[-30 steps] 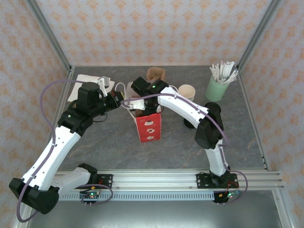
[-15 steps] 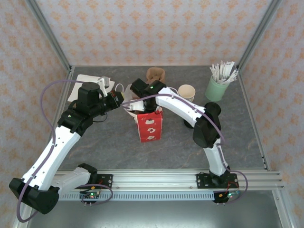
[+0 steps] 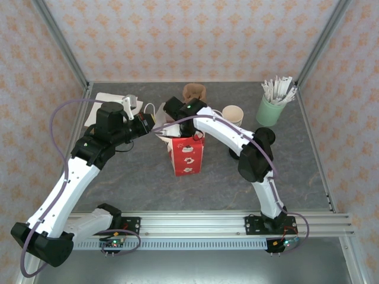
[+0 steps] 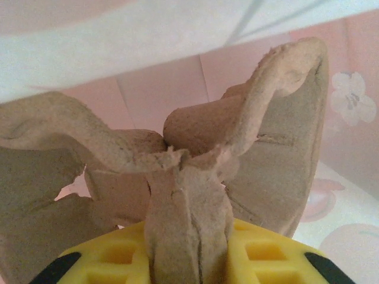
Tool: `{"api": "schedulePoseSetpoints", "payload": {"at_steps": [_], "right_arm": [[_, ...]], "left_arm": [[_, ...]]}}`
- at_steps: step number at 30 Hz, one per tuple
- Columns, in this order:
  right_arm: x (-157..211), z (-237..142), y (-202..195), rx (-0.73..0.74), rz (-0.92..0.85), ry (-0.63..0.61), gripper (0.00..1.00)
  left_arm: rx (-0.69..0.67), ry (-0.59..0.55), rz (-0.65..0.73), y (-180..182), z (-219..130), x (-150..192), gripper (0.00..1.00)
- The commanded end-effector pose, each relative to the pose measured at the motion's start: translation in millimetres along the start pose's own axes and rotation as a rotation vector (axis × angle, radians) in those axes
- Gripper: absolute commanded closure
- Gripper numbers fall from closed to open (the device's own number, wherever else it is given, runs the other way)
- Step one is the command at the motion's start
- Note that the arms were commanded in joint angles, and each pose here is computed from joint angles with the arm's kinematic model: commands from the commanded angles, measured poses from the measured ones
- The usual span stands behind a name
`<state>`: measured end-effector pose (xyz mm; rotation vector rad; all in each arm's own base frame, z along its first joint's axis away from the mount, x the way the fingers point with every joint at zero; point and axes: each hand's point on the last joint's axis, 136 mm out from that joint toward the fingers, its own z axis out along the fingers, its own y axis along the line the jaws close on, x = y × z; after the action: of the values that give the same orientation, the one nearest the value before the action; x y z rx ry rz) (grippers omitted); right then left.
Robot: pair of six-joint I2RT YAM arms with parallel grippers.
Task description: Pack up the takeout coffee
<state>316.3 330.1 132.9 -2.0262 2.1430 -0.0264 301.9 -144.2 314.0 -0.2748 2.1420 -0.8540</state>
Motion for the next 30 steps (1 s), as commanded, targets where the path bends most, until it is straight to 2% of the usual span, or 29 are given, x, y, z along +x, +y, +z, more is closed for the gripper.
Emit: {"api": "schedulePoseSetpoints", "payload": {"at_steps": [1,10,13,23,30], "right_arm": [[12.7,-5.9,-1.1,-0.005,0.02,0.034,0.72],[17.4,23.4,9.2,-0.077,0.041,0.091,0.7],[16.8,26.4,10.5,-0.088,0.047,0.092,0.66],[-4.7,-19.6,-5.9,-0.04,0.098,-0.07,0.46],[-7.7,-36.5,-6.7,-0.035,0.102,-0.105,0.33]], "left_arm": [[0.042,-0.016,0.014,-13.0,-14.1,-4.2,0.96],[0.033,-0.005,0.017,-9.8,-14.9,-0.3,0.96],[0.031,-0.003,0.019,-9.6,-14.6,0.3,0.96],[0.024,0.005,0.013,-6.3,-11.2,2.7,0.96],[0.025,0.015,0.005,-4.2,-7.7,6.4,0.96]]}}
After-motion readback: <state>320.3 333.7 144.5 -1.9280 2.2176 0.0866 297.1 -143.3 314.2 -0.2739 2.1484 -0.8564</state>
